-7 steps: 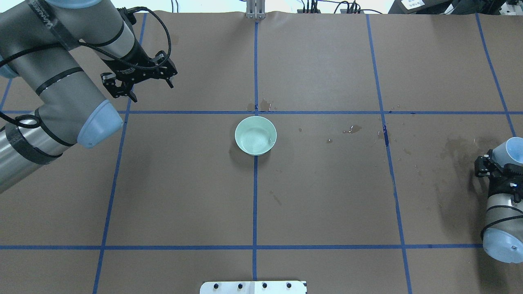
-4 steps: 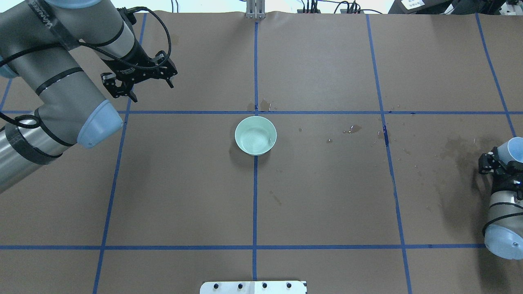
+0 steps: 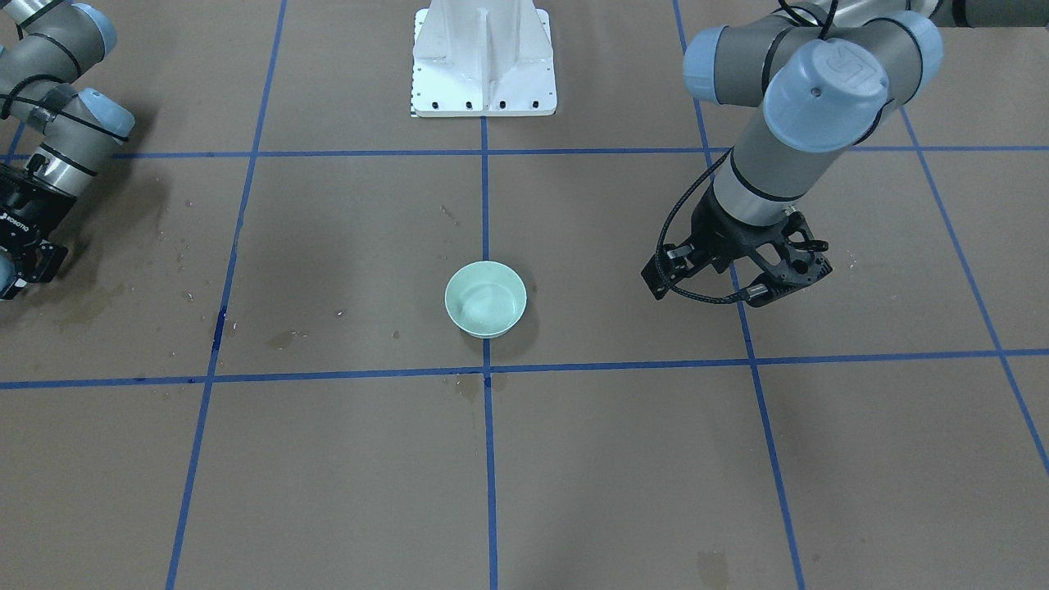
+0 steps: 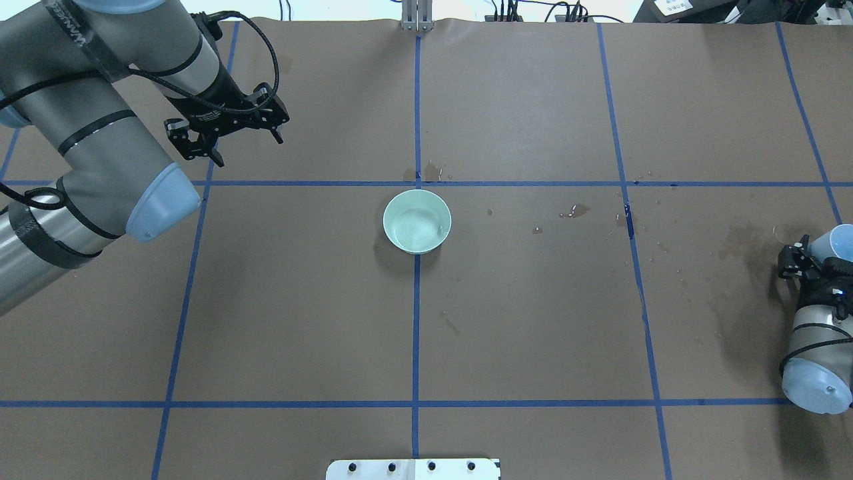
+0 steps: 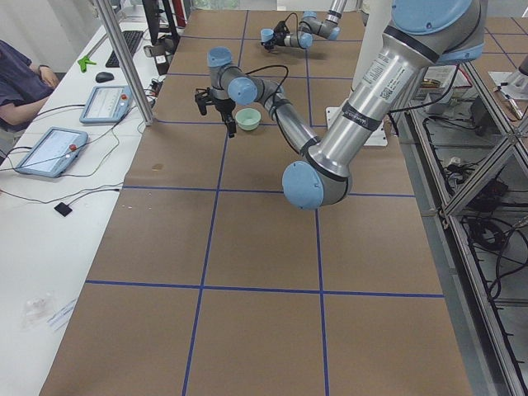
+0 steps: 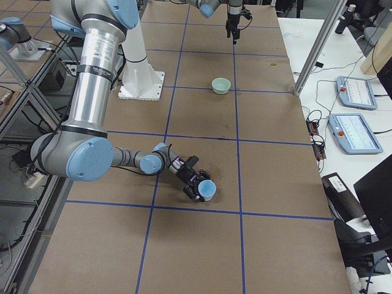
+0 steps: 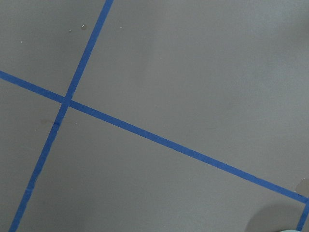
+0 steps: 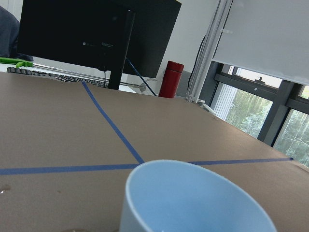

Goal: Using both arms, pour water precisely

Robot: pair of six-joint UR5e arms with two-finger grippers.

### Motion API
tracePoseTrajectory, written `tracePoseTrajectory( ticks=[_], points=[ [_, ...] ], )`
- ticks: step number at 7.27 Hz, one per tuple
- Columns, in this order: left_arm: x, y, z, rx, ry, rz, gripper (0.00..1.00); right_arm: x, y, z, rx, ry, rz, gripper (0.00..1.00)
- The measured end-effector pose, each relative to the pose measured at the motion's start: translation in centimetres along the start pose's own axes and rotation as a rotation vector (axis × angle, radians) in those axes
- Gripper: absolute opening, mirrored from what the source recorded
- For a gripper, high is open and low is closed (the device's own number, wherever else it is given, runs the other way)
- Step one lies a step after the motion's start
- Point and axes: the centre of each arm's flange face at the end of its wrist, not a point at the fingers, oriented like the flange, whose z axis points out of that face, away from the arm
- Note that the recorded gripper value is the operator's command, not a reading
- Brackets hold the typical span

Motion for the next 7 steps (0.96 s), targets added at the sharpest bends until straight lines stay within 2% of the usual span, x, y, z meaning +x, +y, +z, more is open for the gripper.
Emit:
tracePoseTrajectory(
  ticks=[1, 2, 3, 4, 6, 7],
  points=[
    [0.0, 0.0, 0.0, 0.000, 0.000, 0.000, 1.00, 0.1, -0.2, 0.3, 0.003, 0.007, -0.008, 0.99],
    [0.0, 0.0, 0.0, 0.000, 0.000, 0.000, 1.00, 0.1, -0.2, 0.4, 0.004, 0.009, -0.014, 0.85],
    [0.0, 0.0, 0.0, 0.000, 0.000, 0.000, 1.00, -0.1, -0.2, 0.5, 0.004, 0.010, -0.013, 0.32],
    [0.0, 0.0, 0.0, -0.001, 0.000, 0.001, 1.00, -0.4, -0.3, 0.5, 0.004, 0.009, -0.008, 0.00],
    [-0.1, 0.0, 0.1, -0.002, -0.002, 0.000, 1.00, -1.0, -1.1, 0.9, 0.010, 0.018, 0.012, 0.00],
    [-0.2, 0.0, 0.2, -0.003, -0.003, -0.001, 1.00, -1.9, -2.6, 1.0, 0.013, 0.018, 0.024, 0.00]
  ],
)
